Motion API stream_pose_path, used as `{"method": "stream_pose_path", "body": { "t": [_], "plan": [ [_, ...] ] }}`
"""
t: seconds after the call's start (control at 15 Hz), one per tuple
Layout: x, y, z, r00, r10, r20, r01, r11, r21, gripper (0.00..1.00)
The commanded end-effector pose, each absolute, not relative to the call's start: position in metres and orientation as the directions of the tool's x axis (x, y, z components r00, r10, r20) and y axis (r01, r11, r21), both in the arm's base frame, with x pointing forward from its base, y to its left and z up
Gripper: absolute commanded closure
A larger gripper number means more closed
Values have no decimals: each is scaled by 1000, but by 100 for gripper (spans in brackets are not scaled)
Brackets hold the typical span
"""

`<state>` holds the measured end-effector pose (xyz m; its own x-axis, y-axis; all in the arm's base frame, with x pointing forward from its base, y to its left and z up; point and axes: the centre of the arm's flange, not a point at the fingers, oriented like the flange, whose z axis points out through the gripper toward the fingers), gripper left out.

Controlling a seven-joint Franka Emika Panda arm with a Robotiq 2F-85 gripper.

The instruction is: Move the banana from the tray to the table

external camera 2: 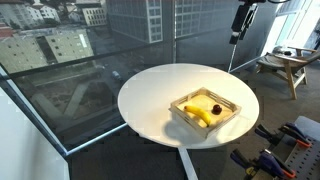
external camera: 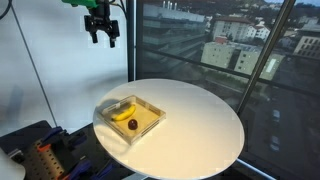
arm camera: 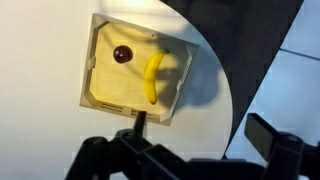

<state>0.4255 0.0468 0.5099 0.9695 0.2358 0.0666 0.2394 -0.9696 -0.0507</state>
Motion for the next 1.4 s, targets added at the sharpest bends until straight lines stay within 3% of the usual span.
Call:
{"method": "stream_pose_path", "body": {
  "t": [0.0, 1.33],
  "plan": [
    [442, 48, 506, 966, 250, 64, 254, -964, -71, 0],
    [471, 62, 439, 968, 248, 41, 249, -968, -34, 0]
  ]
}}
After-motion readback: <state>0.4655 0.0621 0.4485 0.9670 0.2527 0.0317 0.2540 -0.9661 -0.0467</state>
